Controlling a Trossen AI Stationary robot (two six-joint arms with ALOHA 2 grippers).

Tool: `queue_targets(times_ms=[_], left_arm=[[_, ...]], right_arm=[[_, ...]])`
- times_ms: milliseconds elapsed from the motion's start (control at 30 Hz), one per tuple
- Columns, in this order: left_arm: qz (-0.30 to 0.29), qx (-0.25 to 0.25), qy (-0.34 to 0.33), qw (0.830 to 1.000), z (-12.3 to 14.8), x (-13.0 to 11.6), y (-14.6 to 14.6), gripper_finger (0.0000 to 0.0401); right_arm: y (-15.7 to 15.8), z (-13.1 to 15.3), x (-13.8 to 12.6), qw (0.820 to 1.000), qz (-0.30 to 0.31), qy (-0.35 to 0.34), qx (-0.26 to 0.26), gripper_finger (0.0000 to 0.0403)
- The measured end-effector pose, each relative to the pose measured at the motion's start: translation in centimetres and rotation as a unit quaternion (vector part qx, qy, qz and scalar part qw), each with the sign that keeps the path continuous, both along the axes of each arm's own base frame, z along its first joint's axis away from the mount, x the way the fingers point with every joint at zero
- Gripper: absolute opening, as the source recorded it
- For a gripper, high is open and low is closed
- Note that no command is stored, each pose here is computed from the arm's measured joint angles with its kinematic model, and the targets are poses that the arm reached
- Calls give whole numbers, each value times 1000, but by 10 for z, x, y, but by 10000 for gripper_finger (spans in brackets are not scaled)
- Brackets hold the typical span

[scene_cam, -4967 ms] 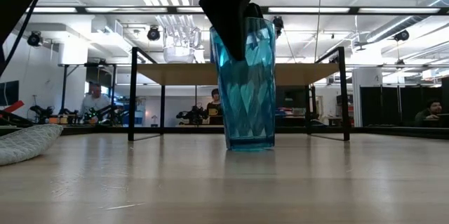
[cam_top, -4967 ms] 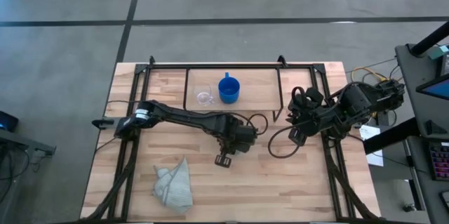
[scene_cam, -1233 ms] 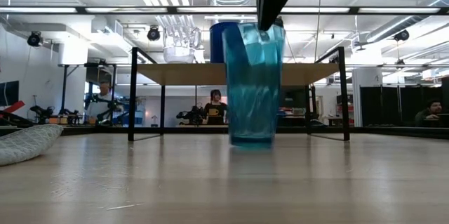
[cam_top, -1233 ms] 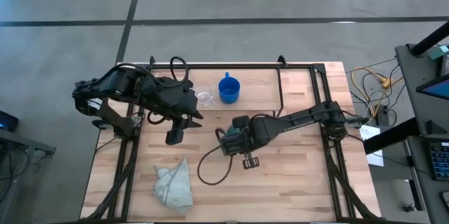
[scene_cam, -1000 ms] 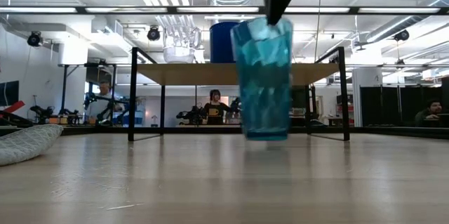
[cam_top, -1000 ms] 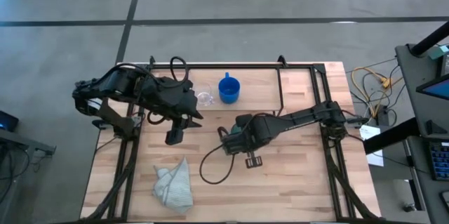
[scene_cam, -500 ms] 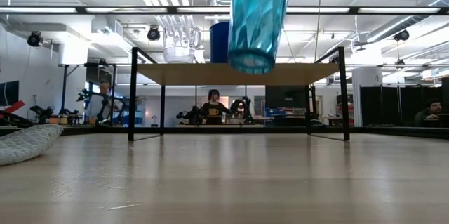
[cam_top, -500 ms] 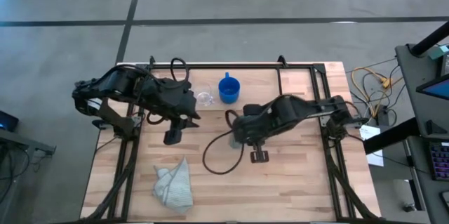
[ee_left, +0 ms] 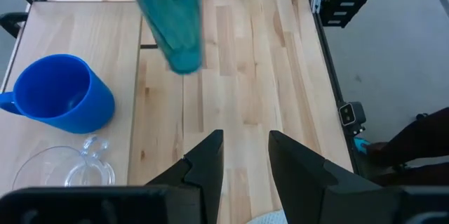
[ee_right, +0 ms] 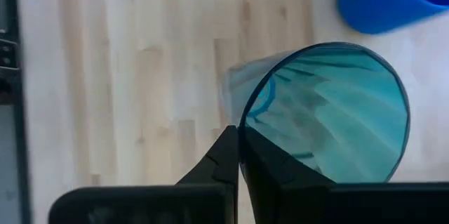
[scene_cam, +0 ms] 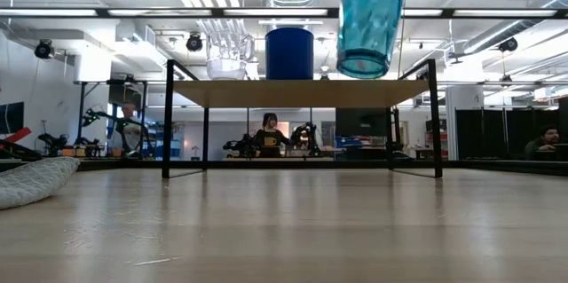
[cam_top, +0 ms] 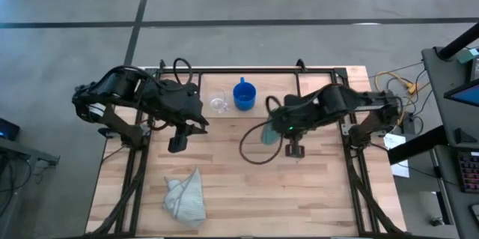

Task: Stack small to large cups/mugs on shelf
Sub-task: Put the blue cup on the shelf

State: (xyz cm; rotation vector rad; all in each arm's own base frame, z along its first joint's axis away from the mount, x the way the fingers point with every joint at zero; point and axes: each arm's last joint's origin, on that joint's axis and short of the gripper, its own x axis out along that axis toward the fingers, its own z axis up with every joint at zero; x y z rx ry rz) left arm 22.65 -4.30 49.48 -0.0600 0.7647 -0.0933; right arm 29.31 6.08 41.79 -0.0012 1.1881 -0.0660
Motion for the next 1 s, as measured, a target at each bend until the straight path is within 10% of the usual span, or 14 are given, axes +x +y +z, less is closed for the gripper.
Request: queue_targets(times_ms=[633, 1000], left_arm=[[4, 3, -3, 1000, 1, -2, 1, 100], [4, 4, -3, 1000, 1, -2, 1, 100]], right_arm=[[-67, 19, -31, 995, -45, -25, -84, 8], [-98, 15, -31, 998, -35, -10, -42, 8]])
